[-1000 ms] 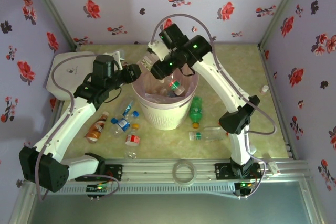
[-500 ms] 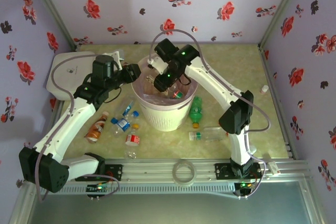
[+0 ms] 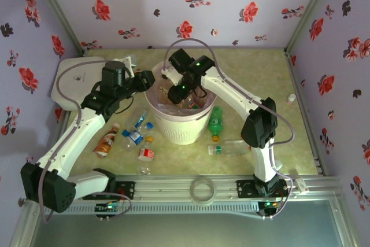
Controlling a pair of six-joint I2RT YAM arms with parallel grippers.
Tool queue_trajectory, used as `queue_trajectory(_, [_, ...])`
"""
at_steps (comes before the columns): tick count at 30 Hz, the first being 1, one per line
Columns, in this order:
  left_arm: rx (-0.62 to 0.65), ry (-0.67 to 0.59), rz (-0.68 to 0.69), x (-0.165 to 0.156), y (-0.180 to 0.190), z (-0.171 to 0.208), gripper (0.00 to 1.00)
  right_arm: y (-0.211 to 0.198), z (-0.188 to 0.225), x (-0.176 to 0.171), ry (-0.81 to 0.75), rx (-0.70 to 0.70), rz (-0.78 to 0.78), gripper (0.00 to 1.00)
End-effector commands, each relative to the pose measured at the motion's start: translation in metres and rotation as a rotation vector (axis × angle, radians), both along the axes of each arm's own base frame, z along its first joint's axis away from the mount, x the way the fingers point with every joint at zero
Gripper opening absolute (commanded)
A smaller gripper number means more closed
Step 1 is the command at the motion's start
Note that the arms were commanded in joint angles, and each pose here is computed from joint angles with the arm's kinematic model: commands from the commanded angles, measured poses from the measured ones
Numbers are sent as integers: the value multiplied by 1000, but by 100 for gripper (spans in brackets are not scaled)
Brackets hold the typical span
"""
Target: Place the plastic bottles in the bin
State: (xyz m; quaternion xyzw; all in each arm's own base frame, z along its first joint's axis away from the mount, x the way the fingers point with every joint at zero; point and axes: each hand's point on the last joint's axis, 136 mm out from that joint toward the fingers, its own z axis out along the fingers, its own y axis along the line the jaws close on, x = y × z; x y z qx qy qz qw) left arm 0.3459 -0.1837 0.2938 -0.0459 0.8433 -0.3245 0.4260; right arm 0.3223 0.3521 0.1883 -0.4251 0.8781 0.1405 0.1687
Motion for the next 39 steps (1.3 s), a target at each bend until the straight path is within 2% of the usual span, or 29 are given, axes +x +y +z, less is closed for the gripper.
queue_trajectory(1, [21, 41, 18, -3, 8, -16, 39, 5, -9, 0, 12, -4, -4, 62])
queue_trajectory(5, [22, 44, 18, -3, 9, -16, 39, 3, -2, 0, -10, -8, 11, 82])
queue_trajectory(12, [21, 47, 19, -2, 8, -18, 39, 0, 29, -2, -71, 31, 27, 92])
queue_trajectory(18, [20, 51, 21, 0, 8, -18, 39, 3, 65, -11, -116, 98, 60, 93])
queue_trajectory(28, [22, 61, 20, 0, 7, -21, 39, -6, 161, -34, -243, 305, 52, 90])
queue_trajectory(32, [23, 56, 20, 0, 7, -19, 39, -28, 190, -39, -321, 312, 0, 88])
queue_trajectory(39, [20, 52, 20, 0, 7, -17, 39, -93, 227, -50, -450, 297, -200, 85])
